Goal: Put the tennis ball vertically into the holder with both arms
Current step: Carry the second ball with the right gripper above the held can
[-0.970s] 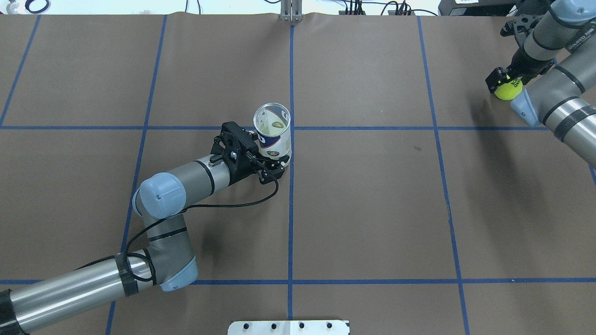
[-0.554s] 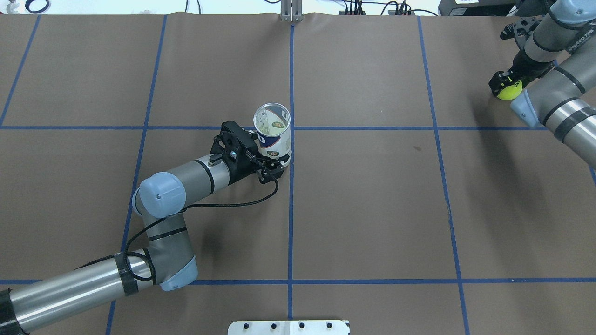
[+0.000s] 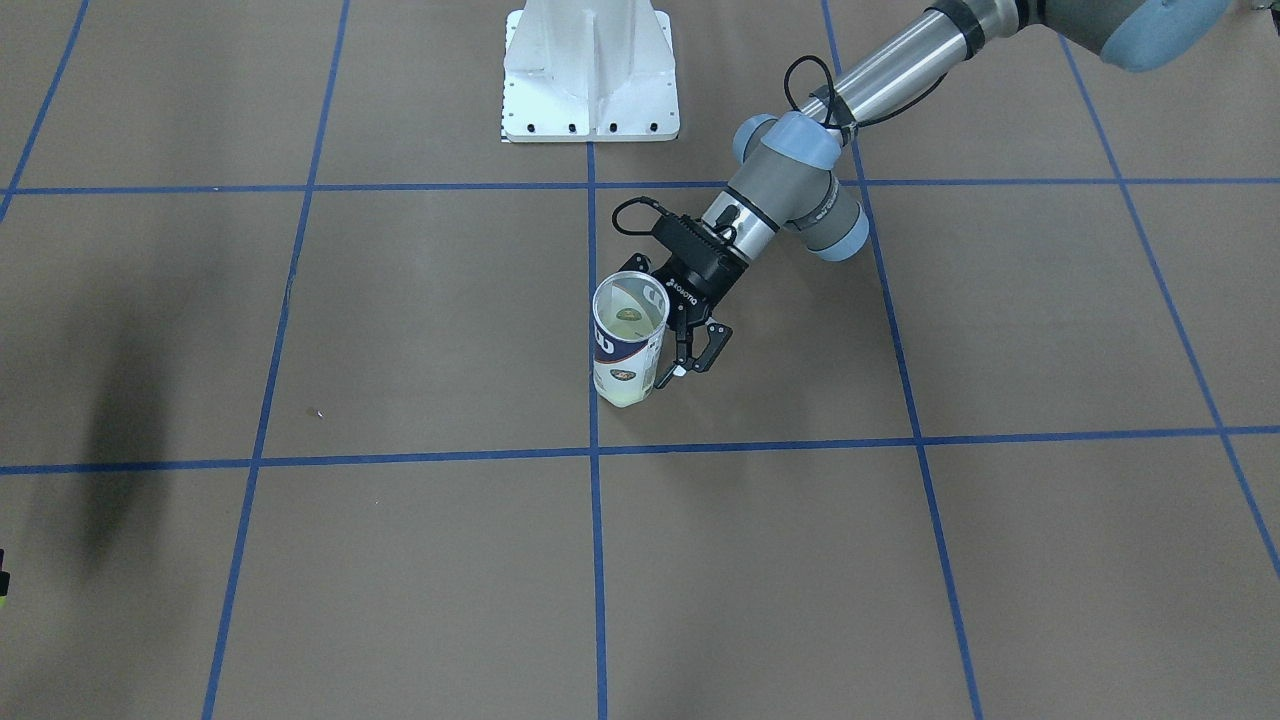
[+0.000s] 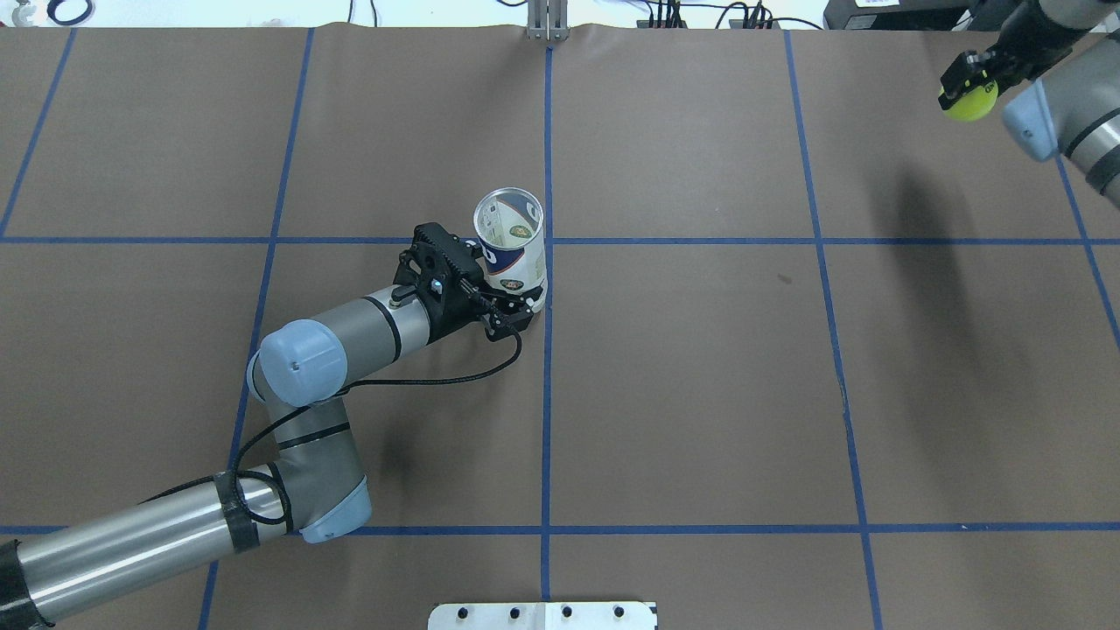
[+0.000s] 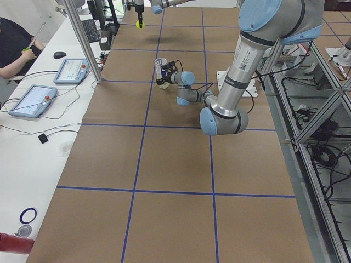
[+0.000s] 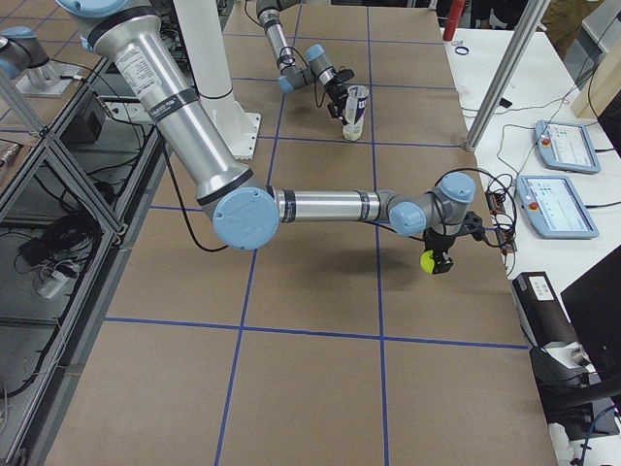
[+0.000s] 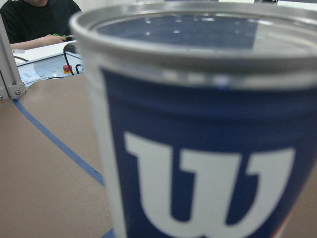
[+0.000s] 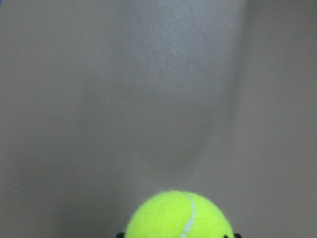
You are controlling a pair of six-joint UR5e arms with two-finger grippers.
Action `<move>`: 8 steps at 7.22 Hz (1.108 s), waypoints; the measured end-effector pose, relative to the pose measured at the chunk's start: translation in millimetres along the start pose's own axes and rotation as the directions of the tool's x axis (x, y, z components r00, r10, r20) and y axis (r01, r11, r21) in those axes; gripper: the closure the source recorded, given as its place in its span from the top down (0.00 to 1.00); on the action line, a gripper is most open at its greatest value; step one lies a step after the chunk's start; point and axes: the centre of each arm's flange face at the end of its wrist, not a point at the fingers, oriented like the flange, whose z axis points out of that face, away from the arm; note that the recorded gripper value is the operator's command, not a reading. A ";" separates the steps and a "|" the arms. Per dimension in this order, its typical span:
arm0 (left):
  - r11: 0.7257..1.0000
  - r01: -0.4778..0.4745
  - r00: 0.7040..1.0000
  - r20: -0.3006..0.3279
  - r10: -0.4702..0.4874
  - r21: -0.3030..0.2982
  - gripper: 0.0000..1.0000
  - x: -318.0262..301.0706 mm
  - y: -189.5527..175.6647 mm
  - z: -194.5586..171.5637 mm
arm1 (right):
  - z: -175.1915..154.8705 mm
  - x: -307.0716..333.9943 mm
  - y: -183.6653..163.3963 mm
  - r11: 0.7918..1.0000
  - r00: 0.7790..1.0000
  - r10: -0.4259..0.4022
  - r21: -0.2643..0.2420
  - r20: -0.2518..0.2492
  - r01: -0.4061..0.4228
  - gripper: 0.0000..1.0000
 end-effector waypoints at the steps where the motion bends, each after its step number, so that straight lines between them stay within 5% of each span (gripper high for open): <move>1: 1.000 0.000 1.000 -0.001 0.000 0.002 0.99 -0.1 0.1 -0.4 | -37.5 -35.0 -22.2 0.998 0.996 0.049 0.026 0.071 -0.051 0.00; 4: 1.000 0.004 1.000 -0.007 -0.004 0.000 0.99 3.8 2.5 -0.2 | -97.3 -275.1 -47.3 0.978 0.940 0.202 -0.016 0.275 -0.206 0.00; 8: 1.000 0.004 1.000 -0.007 -0.004 -0.003 0.99 4.5 3.0 0.2 | -105.4 -491.7 15.6 0.973 0.905 0.227 -0.045 0.359 -0.227 0.00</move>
